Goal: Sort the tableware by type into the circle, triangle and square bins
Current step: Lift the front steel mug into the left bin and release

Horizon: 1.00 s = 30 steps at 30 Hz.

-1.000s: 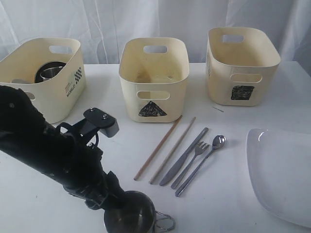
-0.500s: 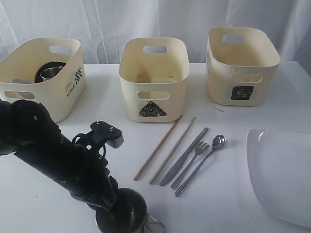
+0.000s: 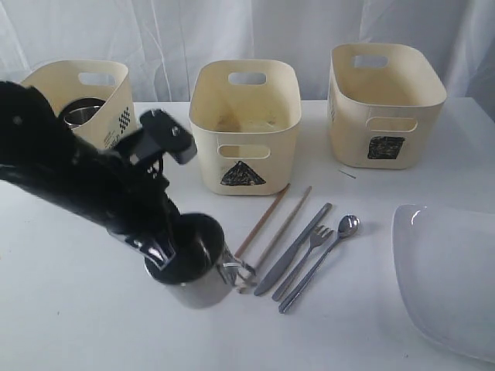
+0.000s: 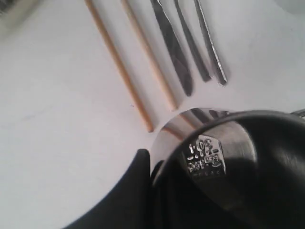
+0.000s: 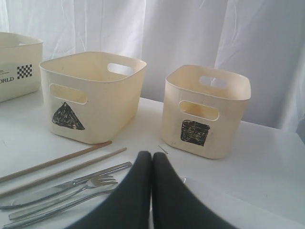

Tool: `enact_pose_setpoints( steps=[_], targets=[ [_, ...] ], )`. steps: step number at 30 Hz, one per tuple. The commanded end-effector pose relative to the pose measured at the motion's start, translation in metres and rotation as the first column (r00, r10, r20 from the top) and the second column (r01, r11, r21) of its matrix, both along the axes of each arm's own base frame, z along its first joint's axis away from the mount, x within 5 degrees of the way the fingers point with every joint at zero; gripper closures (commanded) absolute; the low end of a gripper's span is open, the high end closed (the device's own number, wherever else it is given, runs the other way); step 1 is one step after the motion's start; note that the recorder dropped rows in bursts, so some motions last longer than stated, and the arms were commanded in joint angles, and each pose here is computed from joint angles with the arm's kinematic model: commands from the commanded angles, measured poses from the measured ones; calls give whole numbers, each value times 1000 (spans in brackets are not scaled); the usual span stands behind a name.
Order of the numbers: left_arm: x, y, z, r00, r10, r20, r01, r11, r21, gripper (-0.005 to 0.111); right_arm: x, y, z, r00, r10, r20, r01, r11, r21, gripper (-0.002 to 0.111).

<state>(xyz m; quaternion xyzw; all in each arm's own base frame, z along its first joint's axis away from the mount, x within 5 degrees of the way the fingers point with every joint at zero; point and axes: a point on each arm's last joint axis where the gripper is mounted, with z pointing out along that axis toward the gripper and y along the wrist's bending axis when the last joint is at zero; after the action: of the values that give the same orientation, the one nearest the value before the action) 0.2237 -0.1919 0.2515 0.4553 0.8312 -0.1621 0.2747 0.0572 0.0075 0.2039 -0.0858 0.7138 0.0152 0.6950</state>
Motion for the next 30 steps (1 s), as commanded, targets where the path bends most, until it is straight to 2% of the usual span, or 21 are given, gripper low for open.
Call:
enact_pose_setpoints(
  steps=[1, 3, 6, 7, 8, 9, 11, 14, 16, 20, 22, 25, 30],
  targets=[
    [19, 24, 41, 979, 133, 155, -142, 989, 43, 107, 0, 0, -1, 1000, 0, 5, 0, 1000, -1, 108],
    [37, 38, 60, 946, 231, 230, -241, 970, 17, 107, 0, 0, -1, 1000, 0, 5, 0, 1000, -1, 108],
    [67, 66, 87, 858, 411, 309, -393, 912, -121, 107, 0, 0, -1, 1000, 0, 5, 0, 1000, -1, 108],
    [86, 83, 106, 786, 505, 357, -456, 863, -217, 107, 0, 0, -1, 1000, 0, 5, 0, 1000, -1, 108],
    [93, 89, 113, 756, 536, 376, -473, 844, -252, 107, 0, 0, -1, 1000, 0, 5, 0, 1000, -1, 108],
    [111, 105, 126, 695, 587, 416, -503, 809, -303, 107, 0, 0, -1, 1000, 0, 5, 0, 1000, -1, 108],
    [136, 124, 132, 641, 635, 432, -546, 772, -324, 107, 0, 0, -1, 1000, 0, 5, 0, 1000, -1, 108],
    [171, 143, 119, 599, 684, 417, -602, 728, -330, 107, 0, 0, -1, 1000, 0, 5, 0, 1000, -1, 108],
    [205, 160, 93, 558, 740, 377, -654, 671, -348, 107, 0, 0, -1, 1000, 0, 5, 0, 1000, -1, 108],
    [243, 178, 46, 553, 764, 332, -712, 640, -289, 107, 0, 0, -1, 1000, 0, 5, 0, 1000, -1, 108],
    [255, 185, 23, 553, 773, 311, -733, 629, -260, 107, 0, 0, -1, 1000, 0, 5, 0, 1000, -1, 108],
    [263, 200, 5, 539, 788, 298, -757, 608, -239, 107, 0, 0, -1, 1000, 0, 5, 0, 1000, -1, 108],
    [262, 213, -7, 540, 803, 253, -789, 588, -180, 107, 0, 0, -1, 1000, 0, 5, 0, 1000, -1, 108]
  ],
)
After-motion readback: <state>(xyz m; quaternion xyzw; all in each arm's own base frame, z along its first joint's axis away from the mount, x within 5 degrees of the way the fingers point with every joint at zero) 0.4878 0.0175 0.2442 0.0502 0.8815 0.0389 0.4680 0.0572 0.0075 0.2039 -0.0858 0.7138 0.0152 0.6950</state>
